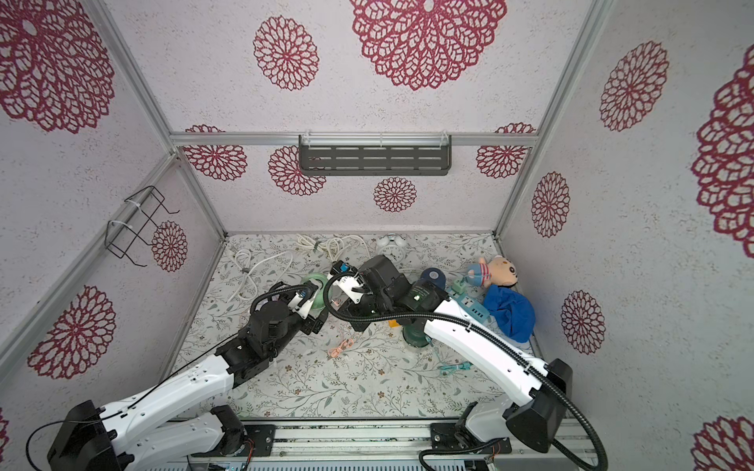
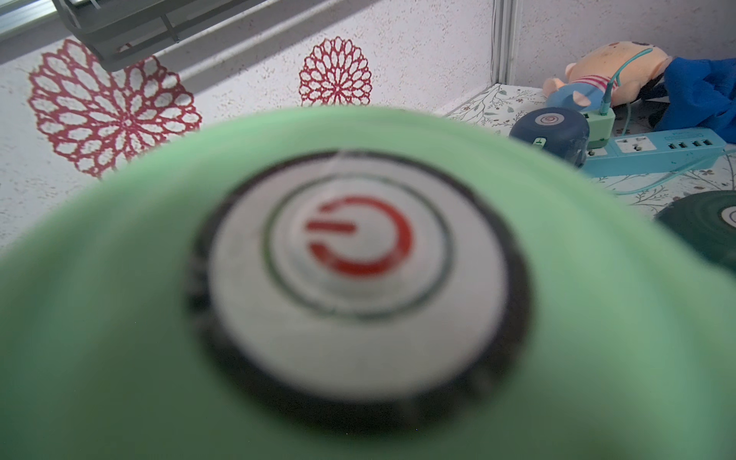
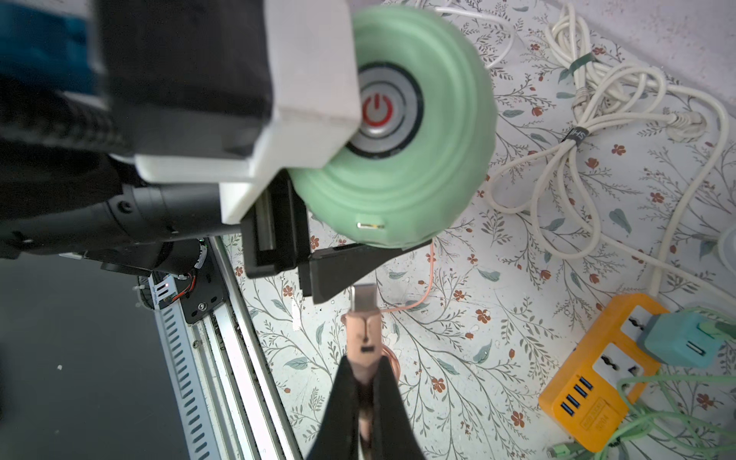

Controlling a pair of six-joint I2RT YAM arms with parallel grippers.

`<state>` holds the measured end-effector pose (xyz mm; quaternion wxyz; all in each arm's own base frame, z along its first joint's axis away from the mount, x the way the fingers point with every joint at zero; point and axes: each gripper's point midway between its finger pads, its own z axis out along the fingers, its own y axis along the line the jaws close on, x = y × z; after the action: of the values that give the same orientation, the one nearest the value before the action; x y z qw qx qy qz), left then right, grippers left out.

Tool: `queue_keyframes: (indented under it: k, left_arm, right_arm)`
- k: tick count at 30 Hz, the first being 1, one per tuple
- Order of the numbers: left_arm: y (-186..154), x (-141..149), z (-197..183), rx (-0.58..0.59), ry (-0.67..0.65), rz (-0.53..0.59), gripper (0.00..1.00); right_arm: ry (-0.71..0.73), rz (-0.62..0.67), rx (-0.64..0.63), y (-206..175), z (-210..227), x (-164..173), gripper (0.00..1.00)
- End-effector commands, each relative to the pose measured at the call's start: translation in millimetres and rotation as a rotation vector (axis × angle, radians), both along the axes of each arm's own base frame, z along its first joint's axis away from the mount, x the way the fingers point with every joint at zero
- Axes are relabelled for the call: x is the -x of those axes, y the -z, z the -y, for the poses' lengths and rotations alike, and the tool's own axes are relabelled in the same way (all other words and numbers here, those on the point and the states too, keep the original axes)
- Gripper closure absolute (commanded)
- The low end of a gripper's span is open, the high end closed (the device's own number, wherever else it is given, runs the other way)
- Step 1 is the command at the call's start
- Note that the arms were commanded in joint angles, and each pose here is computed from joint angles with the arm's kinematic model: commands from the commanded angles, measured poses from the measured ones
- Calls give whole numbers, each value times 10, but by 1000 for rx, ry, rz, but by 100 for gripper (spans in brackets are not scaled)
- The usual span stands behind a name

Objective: Charge the cordless meat grinders
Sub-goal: Insert the charging cable into the cordless meat grinder.

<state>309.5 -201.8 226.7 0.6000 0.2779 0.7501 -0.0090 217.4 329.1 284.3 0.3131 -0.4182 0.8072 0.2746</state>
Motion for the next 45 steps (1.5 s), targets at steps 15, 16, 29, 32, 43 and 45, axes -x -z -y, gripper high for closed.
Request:
queue_keyframes:
  k: [15,16,29,32,43,45]
  left_arm:
    - [-182,14,-50,-7,7,49,52]
    - [-173,14,-53,-10,7,47,52]
    - [-165,9,-90,-15,-5,36,52]
    - [-155,7,-106,-12,-10,28,52]
    - [-159,2,-127,-3,-17,20,53]
    - [-155,0,-130,-2,-17,18,53]
  right_arm:
    - [16,94,77,-82,-180,-102,100]
    - [16,94,77,-83,-183,-103,100]
    - [12,106,110,-37,-192,-58,100]
    - [11,109,115,-35,-187,-48,100]
    - [8,115,124,-29,-196,-26,100]
    - [8,112,129,-10,-196,-26,100]
